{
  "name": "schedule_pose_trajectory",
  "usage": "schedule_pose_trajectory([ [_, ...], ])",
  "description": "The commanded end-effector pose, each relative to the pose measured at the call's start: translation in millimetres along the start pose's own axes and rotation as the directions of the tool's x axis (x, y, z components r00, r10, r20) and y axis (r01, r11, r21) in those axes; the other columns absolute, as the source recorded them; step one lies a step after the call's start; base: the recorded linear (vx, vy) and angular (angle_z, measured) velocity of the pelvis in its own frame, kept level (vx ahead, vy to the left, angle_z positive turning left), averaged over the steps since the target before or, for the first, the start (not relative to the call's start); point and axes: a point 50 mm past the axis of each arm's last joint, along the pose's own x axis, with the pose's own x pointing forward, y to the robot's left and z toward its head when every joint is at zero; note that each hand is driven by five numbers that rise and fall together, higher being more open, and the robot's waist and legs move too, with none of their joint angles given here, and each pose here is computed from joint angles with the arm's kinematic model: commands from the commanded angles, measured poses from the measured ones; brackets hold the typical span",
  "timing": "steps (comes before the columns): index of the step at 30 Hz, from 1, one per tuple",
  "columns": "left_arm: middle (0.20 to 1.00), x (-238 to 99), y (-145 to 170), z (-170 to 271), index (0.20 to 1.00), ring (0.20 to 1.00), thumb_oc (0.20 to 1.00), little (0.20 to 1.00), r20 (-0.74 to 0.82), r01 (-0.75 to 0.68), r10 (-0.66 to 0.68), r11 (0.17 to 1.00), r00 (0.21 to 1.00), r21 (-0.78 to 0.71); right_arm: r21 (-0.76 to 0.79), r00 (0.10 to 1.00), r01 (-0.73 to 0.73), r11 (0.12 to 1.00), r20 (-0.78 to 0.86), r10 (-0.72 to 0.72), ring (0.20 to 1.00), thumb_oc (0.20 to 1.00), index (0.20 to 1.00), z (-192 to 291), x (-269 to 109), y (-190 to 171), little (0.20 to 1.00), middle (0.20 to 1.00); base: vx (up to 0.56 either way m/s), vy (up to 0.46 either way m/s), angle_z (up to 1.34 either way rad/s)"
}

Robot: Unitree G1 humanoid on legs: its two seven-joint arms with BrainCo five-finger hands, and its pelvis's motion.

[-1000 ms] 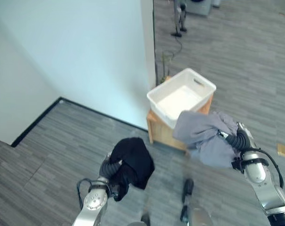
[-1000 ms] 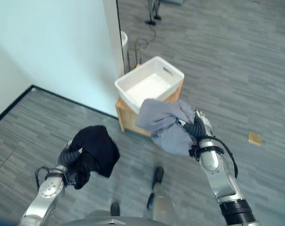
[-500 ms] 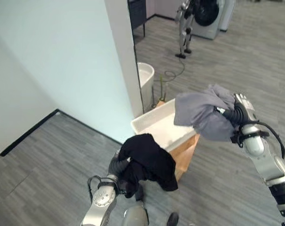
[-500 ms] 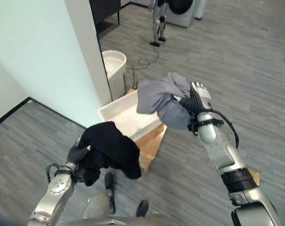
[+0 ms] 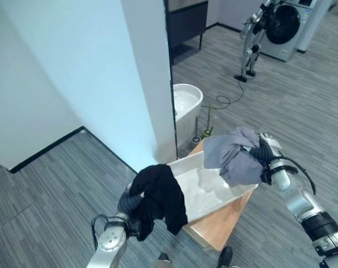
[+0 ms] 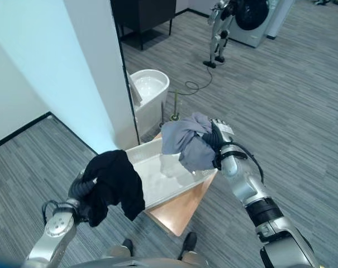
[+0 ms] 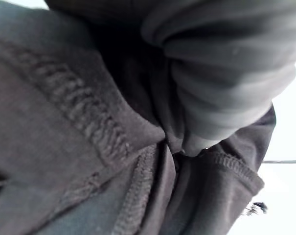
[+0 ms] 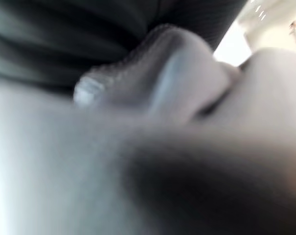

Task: Pick up bed clothes into laundry basket.

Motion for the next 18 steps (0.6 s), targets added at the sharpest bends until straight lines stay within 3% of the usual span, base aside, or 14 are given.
schedule_pose_trajectory([
  [1,0.2,10.9,-6.7,32.6,0.2,0.2,0.2,0.2,0.163,0.059,-0.055,0.998,0.985,-0.02,-0.012,0.996,0.072,0.997,0.052,-0.072,0.2,0.2,0.2,11.2,12.9,-17.1,0.2,0.2,0.05,-0.026,0.05],
  [7,0.2,9.8,-8.1,26.9,0.2,0.2,0.2,0.2,0.145,0.046,-0.038,0.997,0.989,-0.056,0.127,0.993,-0.099,0.987,-0.049,0.106,0.2,0.2,0.2,6.4,3.3,45.1,0.2,0.2,0.06,-0.016,0.1],
  [13,0.2,11.3,-9.2,28.4,0.2,0.2,0.2,0.2,0.157,0.063,-0.051,0.995,0.986,-0.072,0.156,0.977,-0.169,0.973,-0.105,0.187,0.2,0.2,0.2,5.2,10.1,69.6,0.2,0.2,0.02,-0.008,0.17],
  [14,0.2,11.4,-9.0,28.6,0.2,0.2,0.2,0.2,0.158,0.063,-0.051,0.995,0.986,-0.072,0.156,0.977,-0.169,0.973,-0.104,0.186,0.47,0.47,0.47,5.5,10.5,69.7,0.47,0.47,0.02,-0.007,0.17],
  [15,0.2,11.7,-8.2,28.7,0.2,0.2,0.2,0.2,0.157,0.064,-0.051,0.995,0.986,-0.077,0.155,0.971,-0.178,0.972,-0.136,0.199,1.0,1.0,1.0,0.8,10.4,73.8,1.0,1.0,0.02,-0.007,0.21],
  [18,0.2,12.1,-7.0,29.7,0.2,0.2,0.2,0.2,0.161,0.067,-0.054,0.995,0.985,-0.077,0.126,0.971,-0.173,0.977,-0.147,0.191,1.0,1.0,1.0,-2.8,15.3,68.2,1.0,1.0,0.01,-0.004,0.09],
])
